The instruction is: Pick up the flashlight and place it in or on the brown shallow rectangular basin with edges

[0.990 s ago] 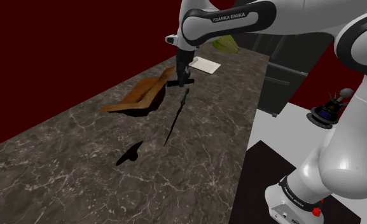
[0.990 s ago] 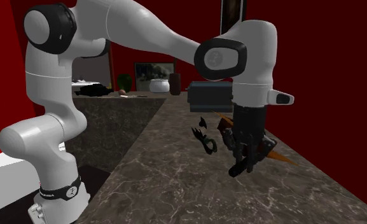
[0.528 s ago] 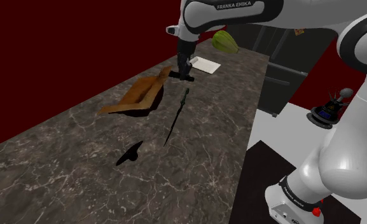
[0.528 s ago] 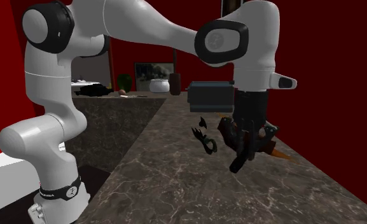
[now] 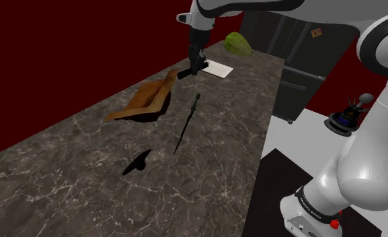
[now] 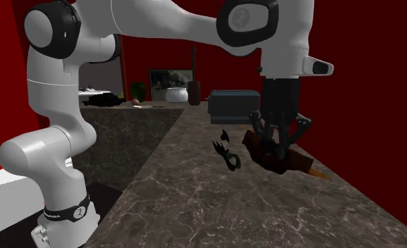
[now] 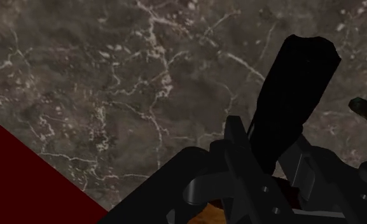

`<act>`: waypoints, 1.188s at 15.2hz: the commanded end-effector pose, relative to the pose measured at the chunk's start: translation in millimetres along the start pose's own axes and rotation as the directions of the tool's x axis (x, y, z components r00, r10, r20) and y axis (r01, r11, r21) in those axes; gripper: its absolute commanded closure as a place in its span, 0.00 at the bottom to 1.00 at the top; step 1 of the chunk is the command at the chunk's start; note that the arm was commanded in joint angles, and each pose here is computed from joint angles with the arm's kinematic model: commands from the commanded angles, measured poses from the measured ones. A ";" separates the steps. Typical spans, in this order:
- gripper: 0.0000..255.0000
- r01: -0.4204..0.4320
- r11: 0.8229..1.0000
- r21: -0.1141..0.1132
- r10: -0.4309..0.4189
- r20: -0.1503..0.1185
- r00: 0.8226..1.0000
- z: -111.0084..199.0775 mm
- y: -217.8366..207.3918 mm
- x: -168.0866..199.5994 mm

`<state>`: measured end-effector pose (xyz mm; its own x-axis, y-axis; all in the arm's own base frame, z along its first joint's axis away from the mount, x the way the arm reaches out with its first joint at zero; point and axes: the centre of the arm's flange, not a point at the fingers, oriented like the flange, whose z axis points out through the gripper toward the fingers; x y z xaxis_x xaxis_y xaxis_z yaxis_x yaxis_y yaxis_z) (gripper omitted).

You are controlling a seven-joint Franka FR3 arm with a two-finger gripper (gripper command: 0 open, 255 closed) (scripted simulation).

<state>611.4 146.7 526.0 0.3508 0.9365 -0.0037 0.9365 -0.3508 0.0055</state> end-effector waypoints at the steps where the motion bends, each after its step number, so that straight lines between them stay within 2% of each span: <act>1: 1.00 0.000 1.000 0.000 0.000 0.000 1.000 -9.5 -1.3 0.4; 12: 1.00 0.000 1.000 0.000 0.000 0.000 1.000 -63.3 -1.1 0.2; 18: 1.00 0.000 1.000 0.000 0.000 0.000 1.000 -63.7 -41.5 68.3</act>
<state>600.6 211.8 588.3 0.3498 0.9368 -0.0038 0.9368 -0.3498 0.0050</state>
